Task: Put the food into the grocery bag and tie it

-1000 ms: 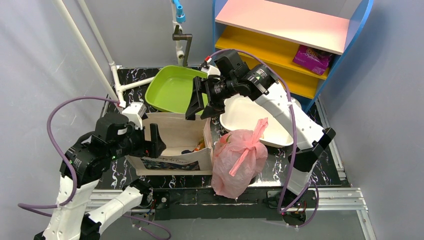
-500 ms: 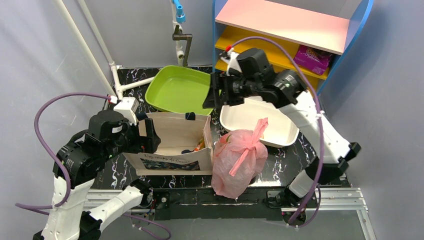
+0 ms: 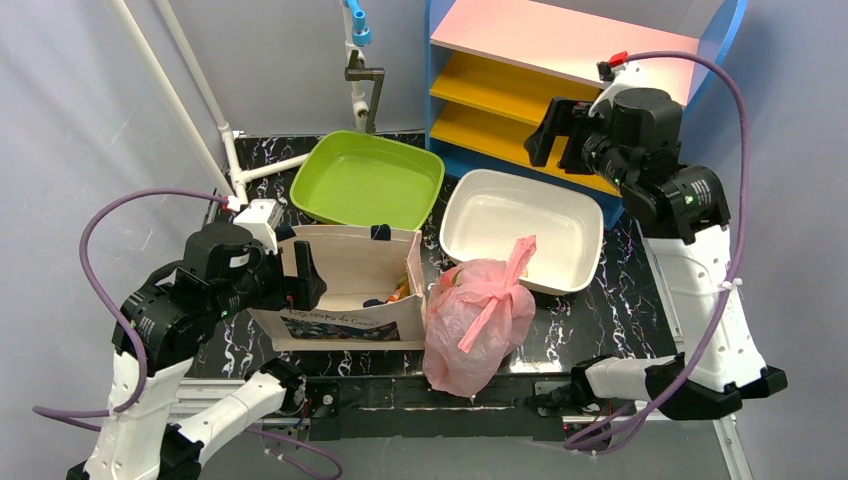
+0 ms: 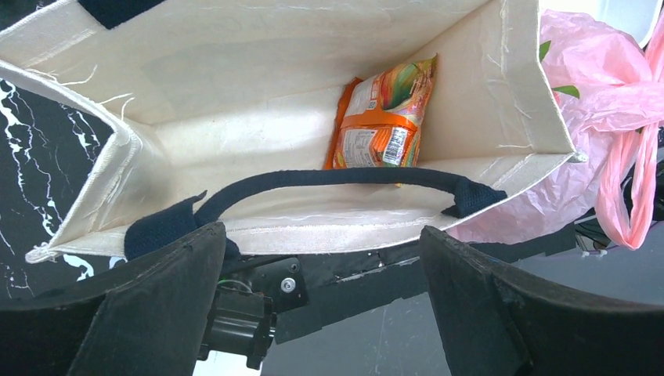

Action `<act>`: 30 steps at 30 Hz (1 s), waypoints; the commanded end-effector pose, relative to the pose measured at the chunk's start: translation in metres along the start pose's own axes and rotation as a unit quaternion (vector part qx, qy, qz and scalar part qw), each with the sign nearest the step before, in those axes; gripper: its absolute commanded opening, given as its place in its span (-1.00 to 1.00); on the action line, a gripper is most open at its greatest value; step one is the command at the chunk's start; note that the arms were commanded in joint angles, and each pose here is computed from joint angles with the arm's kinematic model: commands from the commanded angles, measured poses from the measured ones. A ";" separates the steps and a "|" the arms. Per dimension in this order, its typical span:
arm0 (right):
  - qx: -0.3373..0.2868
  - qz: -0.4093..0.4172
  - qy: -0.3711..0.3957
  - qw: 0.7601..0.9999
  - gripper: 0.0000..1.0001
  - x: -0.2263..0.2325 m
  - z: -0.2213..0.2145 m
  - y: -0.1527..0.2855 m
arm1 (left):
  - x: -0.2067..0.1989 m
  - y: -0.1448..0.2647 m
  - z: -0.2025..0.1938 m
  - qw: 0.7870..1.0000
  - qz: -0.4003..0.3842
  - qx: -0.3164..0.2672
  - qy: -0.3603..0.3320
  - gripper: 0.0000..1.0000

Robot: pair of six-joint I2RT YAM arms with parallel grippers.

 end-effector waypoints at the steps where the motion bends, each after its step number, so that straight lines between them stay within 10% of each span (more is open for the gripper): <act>1: -0.019 -0.096 0.020 0.995 0.97 -0.035 0.015 -0.021 | -0.002 -0.001 -0.002 1.000 -0.008 0.003 0.008 0.88; 30: -0.119 -0.385 0.047 0.914 0.97 -0.141 0.068 -0.133 | 0.010 -0.009 -0.019 0.999 0.010 -0.025 0.024 0.89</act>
Point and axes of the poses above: each gripper's point midway between its finger pads, its own y axis back along the fingers, its own x axis along the line the jaws close on, z = x × y, the point moved 7 cm from there along y, back along the fingers
